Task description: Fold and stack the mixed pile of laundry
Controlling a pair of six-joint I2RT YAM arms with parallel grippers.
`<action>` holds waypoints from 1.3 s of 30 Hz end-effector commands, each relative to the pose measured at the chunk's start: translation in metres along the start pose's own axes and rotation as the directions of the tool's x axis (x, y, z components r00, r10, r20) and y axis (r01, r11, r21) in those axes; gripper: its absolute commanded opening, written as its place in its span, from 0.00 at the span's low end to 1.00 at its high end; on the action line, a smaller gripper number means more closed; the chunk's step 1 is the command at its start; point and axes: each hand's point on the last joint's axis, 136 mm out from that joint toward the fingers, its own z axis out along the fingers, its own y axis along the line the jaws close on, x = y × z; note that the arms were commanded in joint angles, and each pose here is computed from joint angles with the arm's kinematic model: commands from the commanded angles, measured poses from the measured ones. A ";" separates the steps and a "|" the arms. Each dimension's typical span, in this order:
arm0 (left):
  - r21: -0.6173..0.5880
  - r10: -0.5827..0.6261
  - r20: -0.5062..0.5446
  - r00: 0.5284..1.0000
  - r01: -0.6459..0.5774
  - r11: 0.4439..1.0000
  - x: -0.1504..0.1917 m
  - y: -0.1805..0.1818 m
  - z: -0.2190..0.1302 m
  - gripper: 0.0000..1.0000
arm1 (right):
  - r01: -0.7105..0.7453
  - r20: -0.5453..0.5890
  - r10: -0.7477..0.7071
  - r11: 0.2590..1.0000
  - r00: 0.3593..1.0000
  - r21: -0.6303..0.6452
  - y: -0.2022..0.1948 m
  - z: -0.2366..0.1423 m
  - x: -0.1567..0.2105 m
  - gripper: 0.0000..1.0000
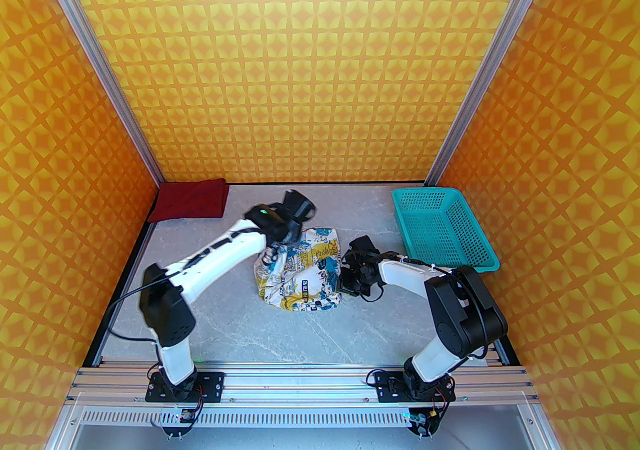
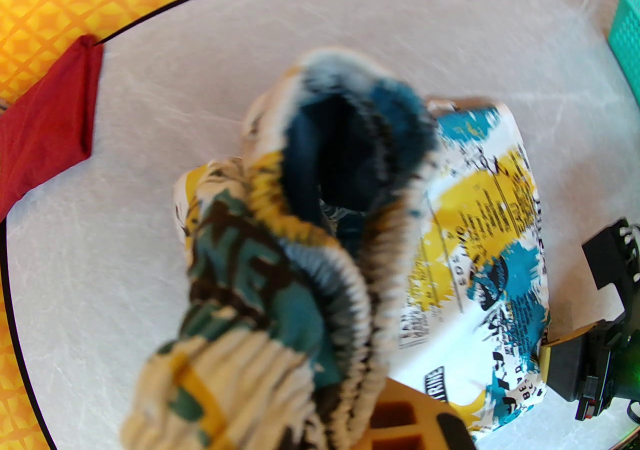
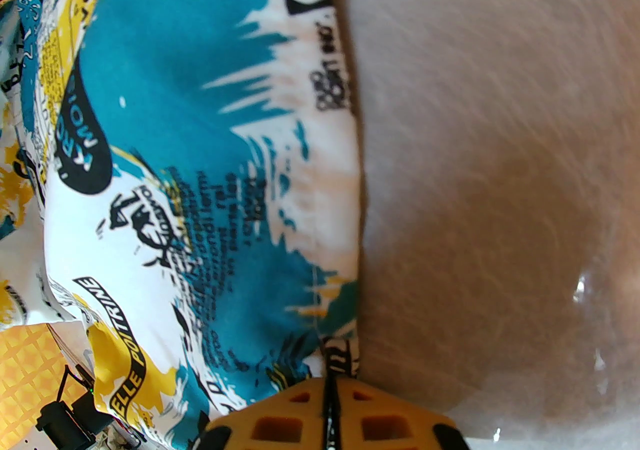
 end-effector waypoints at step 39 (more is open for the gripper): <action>0.513 -0.374 0.042 0.926 0.301 0.804 0.027 -0.069 -0.041 0.46 | 0.085 0.284 -0.051 0.990 0.958 -0.108 0.016 -0.088 -0.008 0.40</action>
